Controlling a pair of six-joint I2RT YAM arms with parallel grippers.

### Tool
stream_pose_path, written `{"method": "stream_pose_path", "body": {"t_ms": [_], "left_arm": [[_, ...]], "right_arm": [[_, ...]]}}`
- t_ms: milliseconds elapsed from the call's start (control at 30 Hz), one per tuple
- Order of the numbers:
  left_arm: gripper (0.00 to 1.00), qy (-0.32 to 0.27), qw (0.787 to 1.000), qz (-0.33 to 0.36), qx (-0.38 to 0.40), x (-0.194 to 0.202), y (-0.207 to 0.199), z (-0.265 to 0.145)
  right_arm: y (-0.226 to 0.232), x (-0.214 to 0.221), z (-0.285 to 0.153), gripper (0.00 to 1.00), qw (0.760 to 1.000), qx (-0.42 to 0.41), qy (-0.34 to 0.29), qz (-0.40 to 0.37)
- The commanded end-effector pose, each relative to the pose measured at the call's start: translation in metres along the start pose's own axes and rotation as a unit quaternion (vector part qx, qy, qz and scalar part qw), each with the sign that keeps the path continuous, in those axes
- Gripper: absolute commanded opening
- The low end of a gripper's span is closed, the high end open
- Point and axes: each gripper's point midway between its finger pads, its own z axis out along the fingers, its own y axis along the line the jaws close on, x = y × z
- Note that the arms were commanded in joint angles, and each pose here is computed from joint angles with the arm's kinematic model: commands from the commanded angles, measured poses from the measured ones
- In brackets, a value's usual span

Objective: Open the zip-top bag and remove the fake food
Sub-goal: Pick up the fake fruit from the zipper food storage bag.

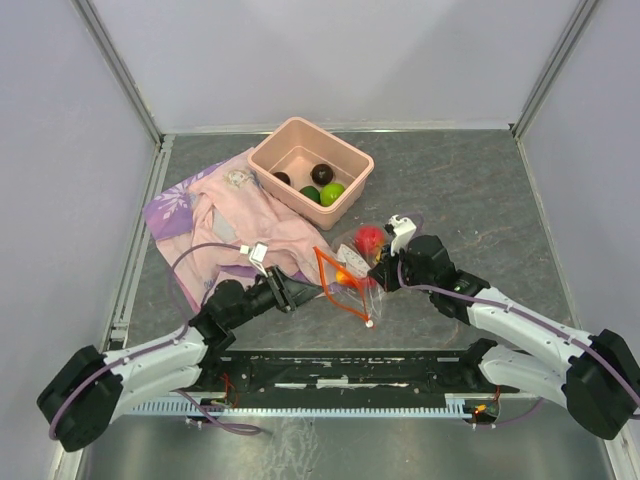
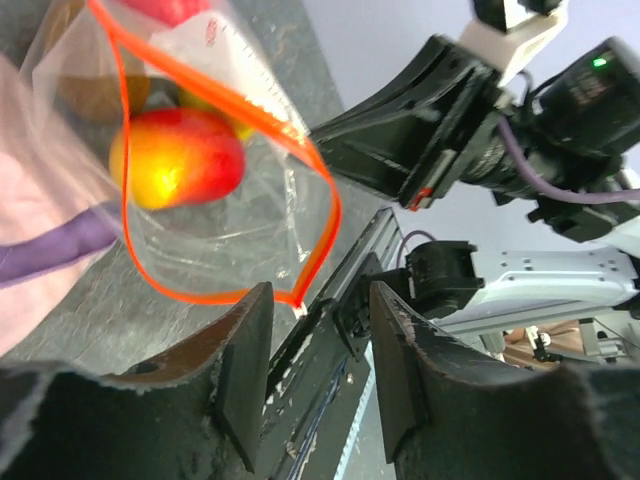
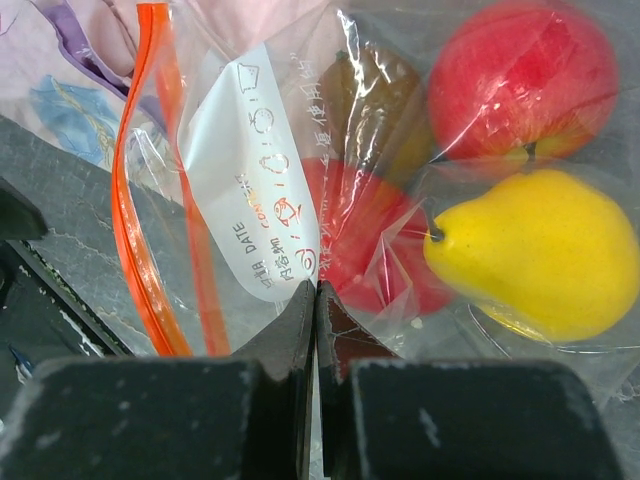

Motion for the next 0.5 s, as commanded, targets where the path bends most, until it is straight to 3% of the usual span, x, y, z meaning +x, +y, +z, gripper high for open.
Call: {"method": "stream_pose_path", "body": {"t_ms": [0,200,467], "left_arm": [[0.48,-0.029,0.999,-0.016,0.009,-0.007,-0.012,0.012],[0.46,-0.029,0.999,-0.024,-0.028,0.003,-0.001,0.025],[0.5,-0.017,0.998,-0.03,-0.059,0.015,0.014,0.036]], "right_arm": [[0.007,-0.013,0.001,0.06,0.999,-0.017,-0.026,0.007],[0.012,-0.012,0.002,0.06,0.999,-0.029,-0.02,0.008],[0.041,-0.013,0.001,0.05,0.993,-0.114,-0.017,-0.006]]}}
